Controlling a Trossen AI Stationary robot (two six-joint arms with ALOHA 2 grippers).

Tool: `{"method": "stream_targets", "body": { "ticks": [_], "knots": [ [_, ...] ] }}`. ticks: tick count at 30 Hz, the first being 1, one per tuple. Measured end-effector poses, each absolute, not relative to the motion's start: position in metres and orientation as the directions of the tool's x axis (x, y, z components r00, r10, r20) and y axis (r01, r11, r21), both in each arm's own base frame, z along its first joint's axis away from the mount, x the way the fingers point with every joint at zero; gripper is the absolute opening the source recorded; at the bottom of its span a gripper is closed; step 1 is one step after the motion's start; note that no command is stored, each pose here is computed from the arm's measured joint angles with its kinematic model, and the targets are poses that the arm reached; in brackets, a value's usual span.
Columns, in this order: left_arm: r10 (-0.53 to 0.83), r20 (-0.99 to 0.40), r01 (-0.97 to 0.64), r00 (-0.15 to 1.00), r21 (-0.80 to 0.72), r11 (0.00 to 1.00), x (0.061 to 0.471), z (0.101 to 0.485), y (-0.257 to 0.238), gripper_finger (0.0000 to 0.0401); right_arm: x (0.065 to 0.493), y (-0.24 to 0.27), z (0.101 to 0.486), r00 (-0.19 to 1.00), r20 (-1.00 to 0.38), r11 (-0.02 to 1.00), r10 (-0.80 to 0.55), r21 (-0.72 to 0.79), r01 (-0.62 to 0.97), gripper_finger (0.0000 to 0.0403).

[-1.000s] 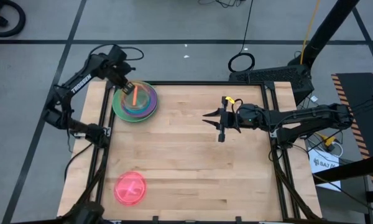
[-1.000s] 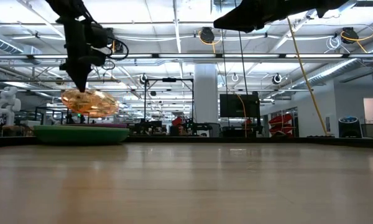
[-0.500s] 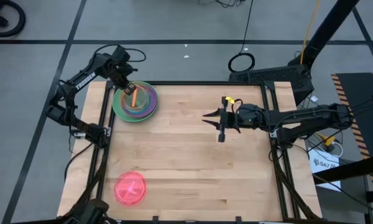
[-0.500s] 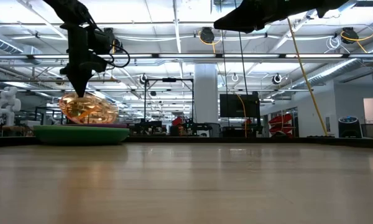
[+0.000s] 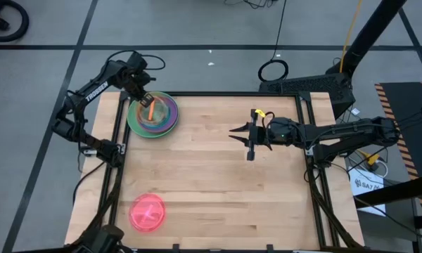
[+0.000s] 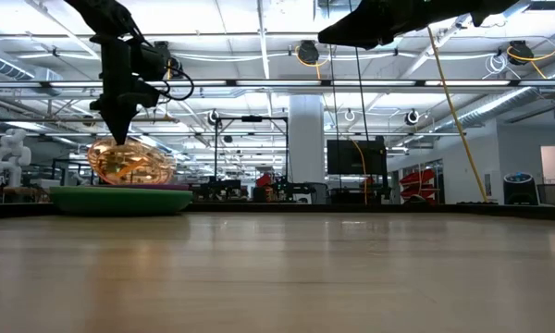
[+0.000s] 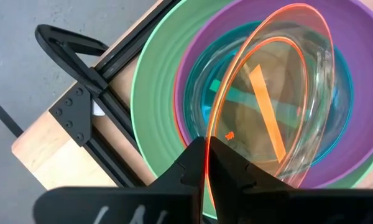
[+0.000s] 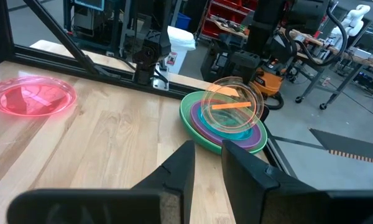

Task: Stack plastic plates
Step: Stack the transparent orange plate on top of the the transparent blue plate, then stack the transparent pink plate on top of the transparent orange plate

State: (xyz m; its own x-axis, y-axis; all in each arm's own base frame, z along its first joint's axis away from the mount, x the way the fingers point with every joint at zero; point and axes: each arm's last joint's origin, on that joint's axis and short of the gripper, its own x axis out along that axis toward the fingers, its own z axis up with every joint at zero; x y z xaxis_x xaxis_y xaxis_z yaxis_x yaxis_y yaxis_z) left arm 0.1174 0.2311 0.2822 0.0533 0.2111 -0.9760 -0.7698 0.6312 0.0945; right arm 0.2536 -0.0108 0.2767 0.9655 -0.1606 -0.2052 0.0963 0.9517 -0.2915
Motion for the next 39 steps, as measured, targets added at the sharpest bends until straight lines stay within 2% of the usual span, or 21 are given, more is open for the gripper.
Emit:
{"method": "stream_targets", "body": {
  "ticks": [20, 26, 39],
  "knots": [
    [0.205, -0.977, -0.732, 0.065, 0.093, 0.675, 0.1260, 0.2822, 0.2264, 0.0021, 0.2536, -0.0109, 0.2765, 0.965, -0.207, 0.952, -0.160, -0.292, 0.096, 0.0073],
    [0.202, -0.977, -0.739, 0.062, 0.092, 0.668, 0.1262, 0.2821, 0.2258, 0.0007, 0.2535, -0.0108, 0.2760, 0.964, -0.212, 0.952, -0.160, -0.292, 0.094, 0.0073],
    [0.212, -0.975, -0.749, 0.067, 0.091, 0.656, 0.1275, 0.2824, 0.2262, 0.0104, 0.2535, -0.0108, 0.2761, 0.964, -0.212, 0.952, -0.160, -0.292, 0.094, 0.0073]
  ]
}}
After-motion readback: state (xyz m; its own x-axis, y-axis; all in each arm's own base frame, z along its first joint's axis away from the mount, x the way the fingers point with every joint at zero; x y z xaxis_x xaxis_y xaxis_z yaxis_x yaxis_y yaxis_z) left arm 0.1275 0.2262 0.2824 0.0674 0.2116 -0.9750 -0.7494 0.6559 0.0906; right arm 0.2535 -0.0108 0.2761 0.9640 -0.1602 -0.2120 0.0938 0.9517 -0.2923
